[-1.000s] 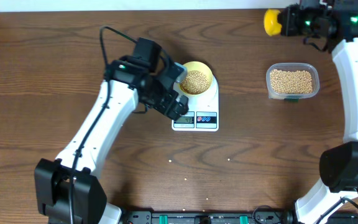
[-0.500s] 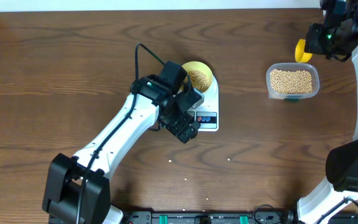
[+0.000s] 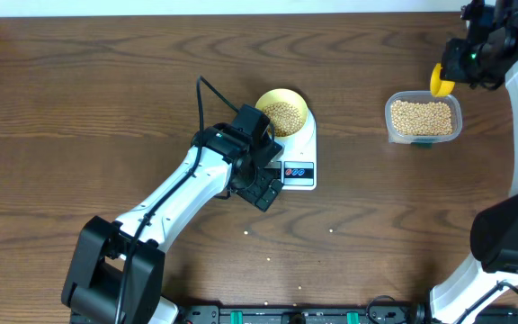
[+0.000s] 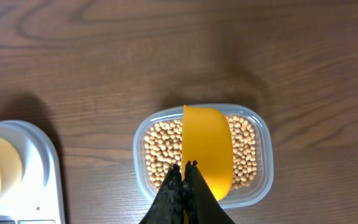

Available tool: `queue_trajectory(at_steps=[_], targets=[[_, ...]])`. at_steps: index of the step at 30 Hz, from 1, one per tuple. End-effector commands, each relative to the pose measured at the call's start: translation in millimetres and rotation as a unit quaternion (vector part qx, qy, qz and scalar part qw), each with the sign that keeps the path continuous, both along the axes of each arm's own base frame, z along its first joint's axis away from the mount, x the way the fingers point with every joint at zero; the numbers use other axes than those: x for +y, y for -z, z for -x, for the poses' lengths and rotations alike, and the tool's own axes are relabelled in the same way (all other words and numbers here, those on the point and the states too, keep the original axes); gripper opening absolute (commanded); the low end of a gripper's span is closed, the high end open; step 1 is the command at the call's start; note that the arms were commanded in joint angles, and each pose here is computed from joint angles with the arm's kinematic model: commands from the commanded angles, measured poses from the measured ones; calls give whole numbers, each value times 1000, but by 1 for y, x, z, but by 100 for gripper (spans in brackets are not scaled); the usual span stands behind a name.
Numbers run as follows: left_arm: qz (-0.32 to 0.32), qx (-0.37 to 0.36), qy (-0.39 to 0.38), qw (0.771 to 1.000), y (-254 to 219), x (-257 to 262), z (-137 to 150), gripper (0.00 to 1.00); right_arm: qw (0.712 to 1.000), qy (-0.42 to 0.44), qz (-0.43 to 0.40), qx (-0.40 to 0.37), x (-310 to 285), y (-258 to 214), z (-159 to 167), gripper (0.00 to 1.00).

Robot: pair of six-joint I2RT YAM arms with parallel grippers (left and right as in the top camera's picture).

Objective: Scoop item into bowl and weigh 50g on scale
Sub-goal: 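Lower the yellow scoop into the chickpea tub with the right gripper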

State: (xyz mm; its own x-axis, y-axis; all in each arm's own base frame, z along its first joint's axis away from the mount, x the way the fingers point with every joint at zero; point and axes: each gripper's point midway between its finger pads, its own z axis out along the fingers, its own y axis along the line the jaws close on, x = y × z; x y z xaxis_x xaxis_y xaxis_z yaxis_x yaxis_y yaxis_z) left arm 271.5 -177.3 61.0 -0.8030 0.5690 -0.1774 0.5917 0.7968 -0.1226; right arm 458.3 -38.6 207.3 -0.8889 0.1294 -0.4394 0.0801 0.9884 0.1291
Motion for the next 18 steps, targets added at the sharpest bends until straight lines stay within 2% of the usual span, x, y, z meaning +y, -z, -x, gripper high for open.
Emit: queue_trajectory(at_steps=[1,11,18], targets=[[-23,-14,-23,999,3,8,-6,98,1000,1,3,20,-2,19,-2,1],[-24,-12,-23,999,5,9,-5,98,999,1,1,42,-3,39,-4,1],[-24,-12,-23,999,5,9,-5,98,997,9,15,81,-8,65,10,1]])
